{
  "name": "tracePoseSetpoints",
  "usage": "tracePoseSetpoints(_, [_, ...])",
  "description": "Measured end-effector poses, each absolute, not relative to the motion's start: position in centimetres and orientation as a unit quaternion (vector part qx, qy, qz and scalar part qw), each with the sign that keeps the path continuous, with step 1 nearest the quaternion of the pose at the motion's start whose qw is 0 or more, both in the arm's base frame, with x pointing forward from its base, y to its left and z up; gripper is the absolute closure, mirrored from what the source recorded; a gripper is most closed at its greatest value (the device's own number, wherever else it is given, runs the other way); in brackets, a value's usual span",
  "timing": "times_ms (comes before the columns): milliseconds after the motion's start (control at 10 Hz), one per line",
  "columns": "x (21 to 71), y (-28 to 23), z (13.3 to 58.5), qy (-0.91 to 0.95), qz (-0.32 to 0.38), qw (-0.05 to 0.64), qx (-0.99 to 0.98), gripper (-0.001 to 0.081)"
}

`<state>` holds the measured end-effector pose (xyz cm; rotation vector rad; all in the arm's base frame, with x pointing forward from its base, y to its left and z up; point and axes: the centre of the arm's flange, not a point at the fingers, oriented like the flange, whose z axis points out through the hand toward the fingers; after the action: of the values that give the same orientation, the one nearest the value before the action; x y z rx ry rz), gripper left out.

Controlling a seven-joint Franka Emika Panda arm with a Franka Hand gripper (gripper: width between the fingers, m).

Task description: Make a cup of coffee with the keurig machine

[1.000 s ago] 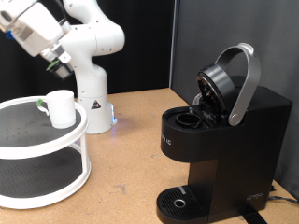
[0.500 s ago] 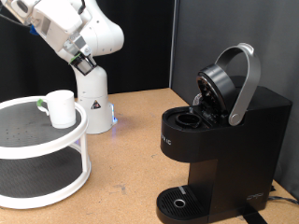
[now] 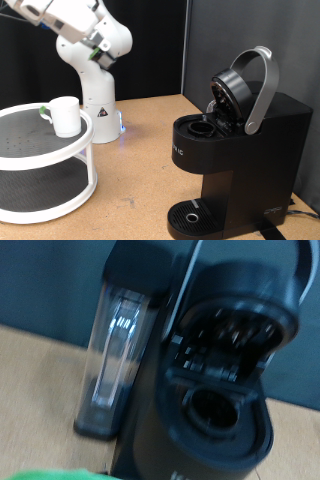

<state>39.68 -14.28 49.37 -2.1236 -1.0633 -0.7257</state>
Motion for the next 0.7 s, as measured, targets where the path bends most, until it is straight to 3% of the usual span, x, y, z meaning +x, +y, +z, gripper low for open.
tracePoseSetpoints(200, [41.5, -12.3, 49.6, -0.394, -0.258, 0.343, -0.813, 0.0326])
tracePoseSetpoints(400, [43.4, -10.8, 49.3, -0.400, -0.250, 0.316, -0.823, 0.0326])
tracePoseSetpoints(700, [43.2, -10.4, 49.2, -0.392, -0.252, 0.343, -0.816, 0.0326])
